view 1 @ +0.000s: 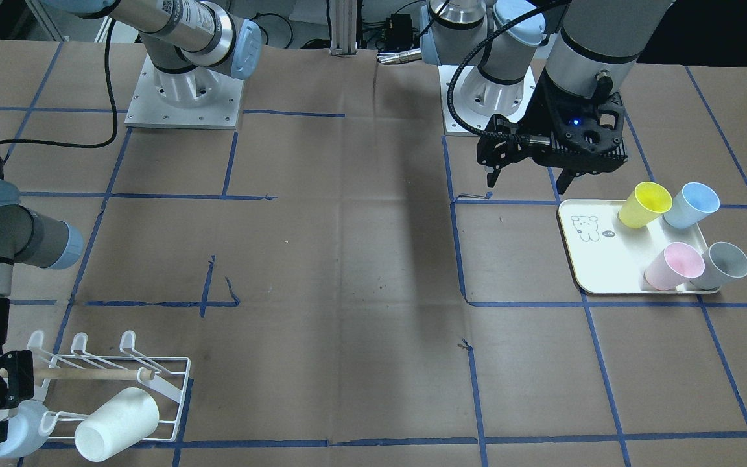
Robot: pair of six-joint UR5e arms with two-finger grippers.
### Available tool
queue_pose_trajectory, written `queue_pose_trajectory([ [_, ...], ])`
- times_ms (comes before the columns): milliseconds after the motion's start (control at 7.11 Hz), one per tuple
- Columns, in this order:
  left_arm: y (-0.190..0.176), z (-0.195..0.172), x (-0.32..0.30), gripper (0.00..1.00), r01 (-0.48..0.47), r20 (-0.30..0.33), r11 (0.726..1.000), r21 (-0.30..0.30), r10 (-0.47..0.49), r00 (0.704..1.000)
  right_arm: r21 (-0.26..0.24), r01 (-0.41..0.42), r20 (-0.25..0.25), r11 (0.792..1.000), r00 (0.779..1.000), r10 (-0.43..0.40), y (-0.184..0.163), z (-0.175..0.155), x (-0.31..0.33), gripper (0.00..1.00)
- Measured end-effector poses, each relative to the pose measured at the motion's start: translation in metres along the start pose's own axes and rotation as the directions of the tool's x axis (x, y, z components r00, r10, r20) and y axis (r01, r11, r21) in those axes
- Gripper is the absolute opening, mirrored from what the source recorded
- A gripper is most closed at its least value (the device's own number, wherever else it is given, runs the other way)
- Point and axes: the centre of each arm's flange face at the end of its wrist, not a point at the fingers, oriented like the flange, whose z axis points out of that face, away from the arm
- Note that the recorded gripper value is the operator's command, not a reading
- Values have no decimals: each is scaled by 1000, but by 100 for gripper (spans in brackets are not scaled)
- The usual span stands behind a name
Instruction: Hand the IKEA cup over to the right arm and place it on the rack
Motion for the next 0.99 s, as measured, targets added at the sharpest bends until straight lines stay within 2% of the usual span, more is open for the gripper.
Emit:
queue_pose_trajectory([
  [141, 0, 0, 0, 99, 19, 0, 1000, 0, -19, 1000, -4, 0, 4, 1000, 1000, 0, -13, -4, -5, 100],
  [281, 0, 0, 0, 99, 30, 0, 1000, 1, -30, 1000, -51, -20, 9, 998, 1000, 20, -30, -6, -10, 100],
  [422, 0, 0, 0, 99, 35, 0, 999, 1, -35, 999, -167, -67, 11, 984, 997, 70, -48, -9, -13, 100],
  [563, 0, 0, 0, 99, 36, 0, 999, 1, -36, 999, -302, -123, -1, 945, 992, 129, -70, -17, -18, 100],
  [704, 0, 0, 0, 99, 37, 0, 999, 1, -37, 999, -413, -165, -42, 896, 986, 163, -97, -33, -24, 100],
  [985, 0, -1, 0, 99, 50, 0, 999, 2, -50, 999, -595, -207, -169, 777, 977, 131, -140, -63, -47, 100],
])
